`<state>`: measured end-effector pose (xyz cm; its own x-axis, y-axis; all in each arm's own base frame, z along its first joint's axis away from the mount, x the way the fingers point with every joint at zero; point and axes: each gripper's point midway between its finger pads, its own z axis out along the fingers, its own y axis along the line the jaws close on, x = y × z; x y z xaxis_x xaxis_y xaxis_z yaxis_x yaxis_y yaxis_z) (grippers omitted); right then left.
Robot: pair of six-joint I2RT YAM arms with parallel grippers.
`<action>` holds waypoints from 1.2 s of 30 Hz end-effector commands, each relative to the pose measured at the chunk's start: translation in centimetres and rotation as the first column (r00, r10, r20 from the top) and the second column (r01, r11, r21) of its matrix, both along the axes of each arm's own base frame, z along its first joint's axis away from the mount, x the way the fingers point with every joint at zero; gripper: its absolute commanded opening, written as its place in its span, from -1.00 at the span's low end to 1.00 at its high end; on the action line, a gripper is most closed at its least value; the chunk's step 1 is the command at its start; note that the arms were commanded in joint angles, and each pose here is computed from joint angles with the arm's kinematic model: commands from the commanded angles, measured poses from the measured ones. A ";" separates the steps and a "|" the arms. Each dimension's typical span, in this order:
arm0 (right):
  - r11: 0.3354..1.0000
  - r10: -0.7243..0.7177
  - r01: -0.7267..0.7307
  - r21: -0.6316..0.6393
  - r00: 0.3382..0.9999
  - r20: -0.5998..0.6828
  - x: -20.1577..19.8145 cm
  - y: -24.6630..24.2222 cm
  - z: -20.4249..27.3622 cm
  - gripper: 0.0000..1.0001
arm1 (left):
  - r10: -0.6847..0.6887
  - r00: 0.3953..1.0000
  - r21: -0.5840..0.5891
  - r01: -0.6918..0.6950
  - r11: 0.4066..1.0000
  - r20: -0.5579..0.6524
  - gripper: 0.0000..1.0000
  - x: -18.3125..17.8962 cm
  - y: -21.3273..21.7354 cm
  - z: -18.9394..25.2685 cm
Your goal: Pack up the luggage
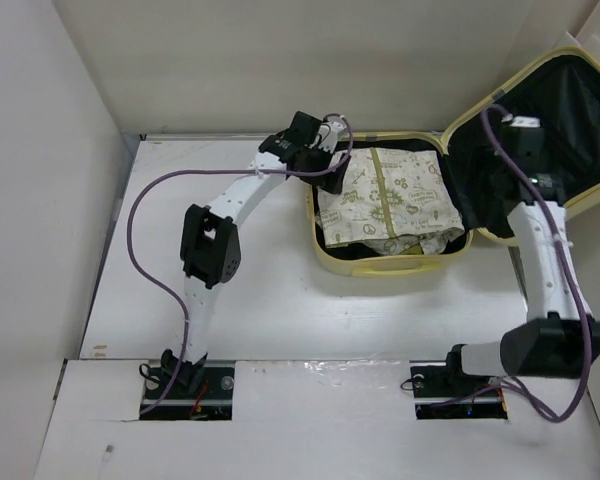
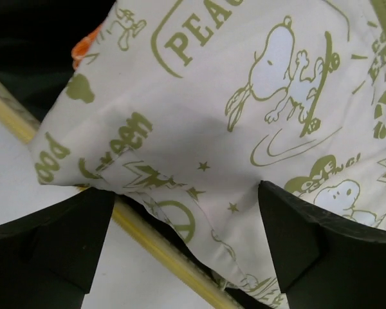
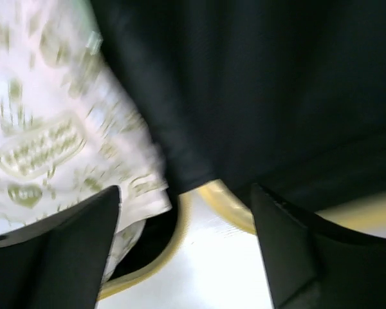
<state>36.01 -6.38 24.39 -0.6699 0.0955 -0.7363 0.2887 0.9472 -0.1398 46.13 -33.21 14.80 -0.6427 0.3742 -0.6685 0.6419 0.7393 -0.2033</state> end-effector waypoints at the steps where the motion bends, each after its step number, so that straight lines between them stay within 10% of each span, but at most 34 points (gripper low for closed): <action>1: 0.965 -0.211 0.238 -0.106 0.952 0.221 -4.0 -5.7 9.6 0.81 | 0.047 0.981 -0.095 -0.030 0.995 0.187 0.89 0.3 1.1 10.4; 14: 0.715 -0.578 0.685 -0.140 0.692 0.432 -9.6 -16.0 15.7 1.00 | 0.195 0.962 -0.031 -0.193 0.981 0.189 1.00 0.5 7.5 9.8; 36: 0.639 -0.668 0.751 -0.165 0.648 0.366 -9.7 -20.9 12.0 1.00 | 0.168 0.982 -0.032 -0.166 0.986 0.086 1.00 -0.3 7.9 6.6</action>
